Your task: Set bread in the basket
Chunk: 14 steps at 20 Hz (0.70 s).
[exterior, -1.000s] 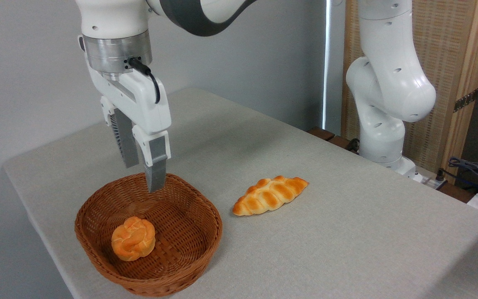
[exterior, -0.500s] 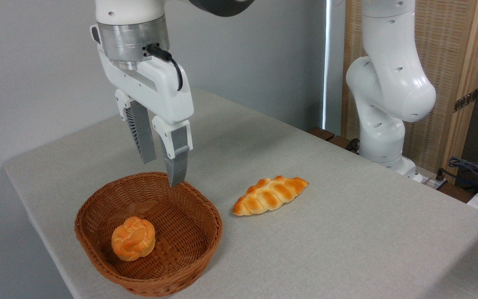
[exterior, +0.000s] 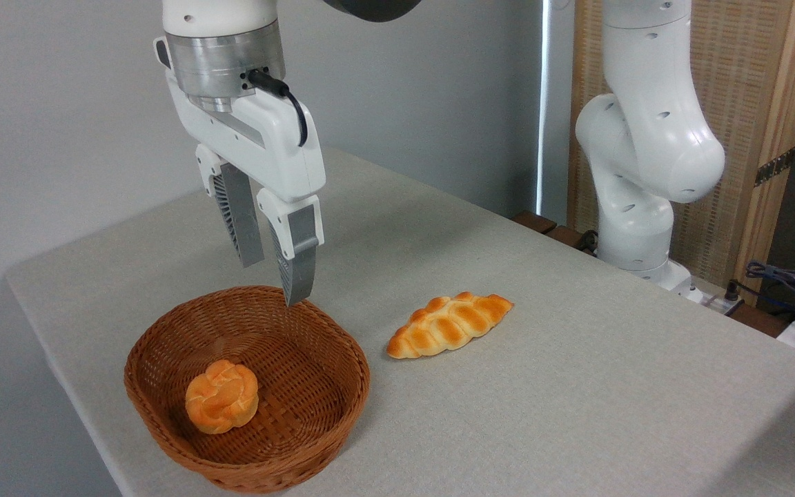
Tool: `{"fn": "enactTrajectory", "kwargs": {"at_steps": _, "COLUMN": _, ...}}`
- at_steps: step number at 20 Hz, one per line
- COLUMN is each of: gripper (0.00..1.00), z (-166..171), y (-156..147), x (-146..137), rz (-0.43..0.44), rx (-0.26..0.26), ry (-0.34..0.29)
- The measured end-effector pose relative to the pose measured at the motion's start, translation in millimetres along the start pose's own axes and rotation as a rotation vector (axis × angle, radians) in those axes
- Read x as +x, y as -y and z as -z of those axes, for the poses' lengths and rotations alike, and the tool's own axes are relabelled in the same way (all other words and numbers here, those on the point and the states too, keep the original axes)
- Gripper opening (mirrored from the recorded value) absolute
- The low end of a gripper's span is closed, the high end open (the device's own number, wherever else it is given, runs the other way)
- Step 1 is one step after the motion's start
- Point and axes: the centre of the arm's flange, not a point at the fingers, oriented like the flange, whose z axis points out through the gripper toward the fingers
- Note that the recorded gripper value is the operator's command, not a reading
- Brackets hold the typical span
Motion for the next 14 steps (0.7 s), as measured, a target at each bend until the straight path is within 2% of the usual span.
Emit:
{"fn": "enactTrajectory", "kwargs": {"at_steps": 8, "gripper": 1.00, "z": 21, "y": -19, "x": -28, "rz": -0.001, "rx": -0.037, "ry": -0.007}}
{"fn": "enactTrajectory", "kwargs": {"at_steps": 14, "gripper": 1.00, "z": 17, "y": -28, "x": -27, "rz": -0.003, "rx": -0.042, "ry": 0.005}}
